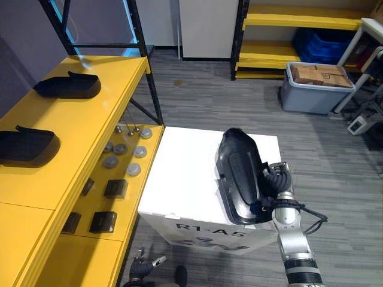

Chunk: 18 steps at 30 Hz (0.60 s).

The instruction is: Walk over and take plastic housings, then place them on the shelf

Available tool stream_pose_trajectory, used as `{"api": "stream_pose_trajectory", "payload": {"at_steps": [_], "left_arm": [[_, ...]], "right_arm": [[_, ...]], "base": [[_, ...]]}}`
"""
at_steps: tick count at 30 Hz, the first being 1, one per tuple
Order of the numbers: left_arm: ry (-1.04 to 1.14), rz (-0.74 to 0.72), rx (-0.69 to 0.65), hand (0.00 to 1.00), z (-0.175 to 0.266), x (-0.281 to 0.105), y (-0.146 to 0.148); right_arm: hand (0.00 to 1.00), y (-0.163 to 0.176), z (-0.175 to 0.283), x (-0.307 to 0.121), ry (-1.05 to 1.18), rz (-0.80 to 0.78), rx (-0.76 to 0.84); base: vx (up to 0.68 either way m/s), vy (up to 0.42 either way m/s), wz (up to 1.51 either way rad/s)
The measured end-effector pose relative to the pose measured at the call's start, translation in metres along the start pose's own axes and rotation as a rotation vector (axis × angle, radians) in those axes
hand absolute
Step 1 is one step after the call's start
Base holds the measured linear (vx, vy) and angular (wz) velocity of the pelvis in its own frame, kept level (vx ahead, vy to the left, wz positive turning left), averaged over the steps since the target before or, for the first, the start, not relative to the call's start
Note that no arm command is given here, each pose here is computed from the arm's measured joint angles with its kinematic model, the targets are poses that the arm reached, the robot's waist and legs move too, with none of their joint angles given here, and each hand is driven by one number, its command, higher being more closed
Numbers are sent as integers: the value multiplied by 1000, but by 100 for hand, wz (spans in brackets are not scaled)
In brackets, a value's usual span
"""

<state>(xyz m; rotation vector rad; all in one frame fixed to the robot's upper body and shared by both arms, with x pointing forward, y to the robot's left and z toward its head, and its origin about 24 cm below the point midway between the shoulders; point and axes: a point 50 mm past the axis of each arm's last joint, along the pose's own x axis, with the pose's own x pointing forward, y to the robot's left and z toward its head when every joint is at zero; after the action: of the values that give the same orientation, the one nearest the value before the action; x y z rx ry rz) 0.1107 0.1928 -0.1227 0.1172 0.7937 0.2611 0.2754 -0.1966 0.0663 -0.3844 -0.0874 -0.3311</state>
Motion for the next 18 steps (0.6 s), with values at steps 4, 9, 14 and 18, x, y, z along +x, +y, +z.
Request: {"api": "stream_pose_trajectory", "payload": {"at_steps": [4, 9, 14, 18], "left_arm": [[-3, 14, -17, 0, 2, 1, 0], [-7, 11, -15, 0, 3, 2, -1], [-38, 45, -34, 0, 11, 2, 2], [-232, 114, -111, 0, 51, -6, 14]], "right_arm": [[100, -6, 13, 1, -62, -51, 79], [100, -10, 22, 1, -93, -79, 149], [100, -15, 39, 0, -177, -119, 217], [100, -17, 63, 2, -277, -149, 273]], "base": [[0, 0, 0], [0, 0, 0], [0, 0, 0], [0, 0, 0]]}}
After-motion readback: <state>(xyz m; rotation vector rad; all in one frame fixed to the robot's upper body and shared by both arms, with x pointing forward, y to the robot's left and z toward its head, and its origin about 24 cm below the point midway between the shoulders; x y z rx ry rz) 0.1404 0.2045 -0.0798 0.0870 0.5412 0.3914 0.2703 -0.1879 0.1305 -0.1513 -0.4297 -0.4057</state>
